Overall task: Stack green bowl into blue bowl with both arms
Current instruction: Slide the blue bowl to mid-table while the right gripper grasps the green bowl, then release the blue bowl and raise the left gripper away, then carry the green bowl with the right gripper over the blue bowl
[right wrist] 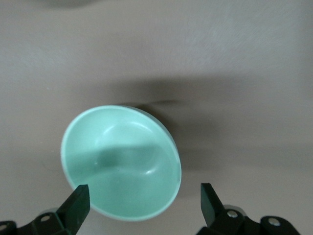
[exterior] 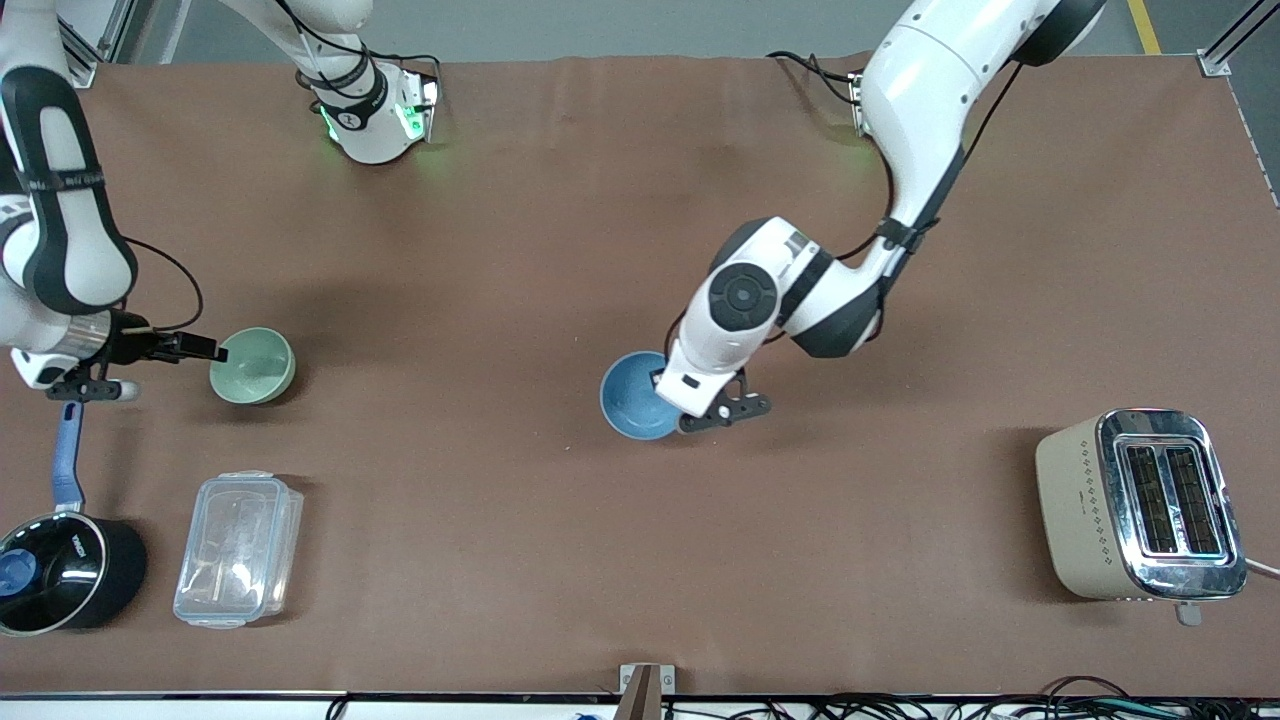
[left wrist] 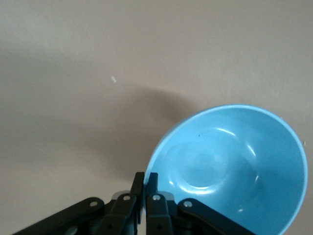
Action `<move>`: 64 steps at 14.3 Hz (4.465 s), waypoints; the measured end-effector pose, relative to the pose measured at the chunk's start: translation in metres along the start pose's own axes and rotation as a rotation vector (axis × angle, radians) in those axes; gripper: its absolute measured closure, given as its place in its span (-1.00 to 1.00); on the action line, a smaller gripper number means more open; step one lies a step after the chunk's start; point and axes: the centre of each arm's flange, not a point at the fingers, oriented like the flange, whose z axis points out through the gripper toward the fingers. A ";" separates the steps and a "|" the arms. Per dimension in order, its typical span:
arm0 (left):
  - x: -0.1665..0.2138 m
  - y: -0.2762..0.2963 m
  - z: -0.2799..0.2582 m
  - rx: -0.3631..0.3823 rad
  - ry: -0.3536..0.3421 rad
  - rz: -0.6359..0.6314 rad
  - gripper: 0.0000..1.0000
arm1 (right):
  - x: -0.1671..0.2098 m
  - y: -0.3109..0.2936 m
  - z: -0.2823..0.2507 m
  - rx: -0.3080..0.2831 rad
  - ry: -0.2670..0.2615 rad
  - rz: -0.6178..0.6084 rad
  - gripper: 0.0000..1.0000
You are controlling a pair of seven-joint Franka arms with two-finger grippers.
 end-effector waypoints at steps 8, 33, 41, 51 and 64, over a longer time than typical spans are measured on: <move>-0.047 0.025 0.049 0.033 -0.029 -0.029 0.86 | 0.003 0.012 0.036 0.060 -0.020 -0.010 -0.19; 0.126 -0.244 -0.344 0.136 0.246 0.201 -1.00 | 0.057 -0.152 0.053 0.249 -0.105 0.118 0.92; 0.108 -0.304 -0.395 0.164 0.194 0.333 -1.00 | 0.011 -0.442 0.050 -0.002 -0.116 0.344 0.92; 0.076 -0.357 -0.409 0.149 0.104 0.348 -1.00 | -0.041 -0.573 0.088 0.002 0.001 0.455 0.92; 0.073 -0.357 -0.406 0.151 0.096 0.349 -1.00 | -0.032 -0.580 0.137 0.035 0.104 0.536 0.92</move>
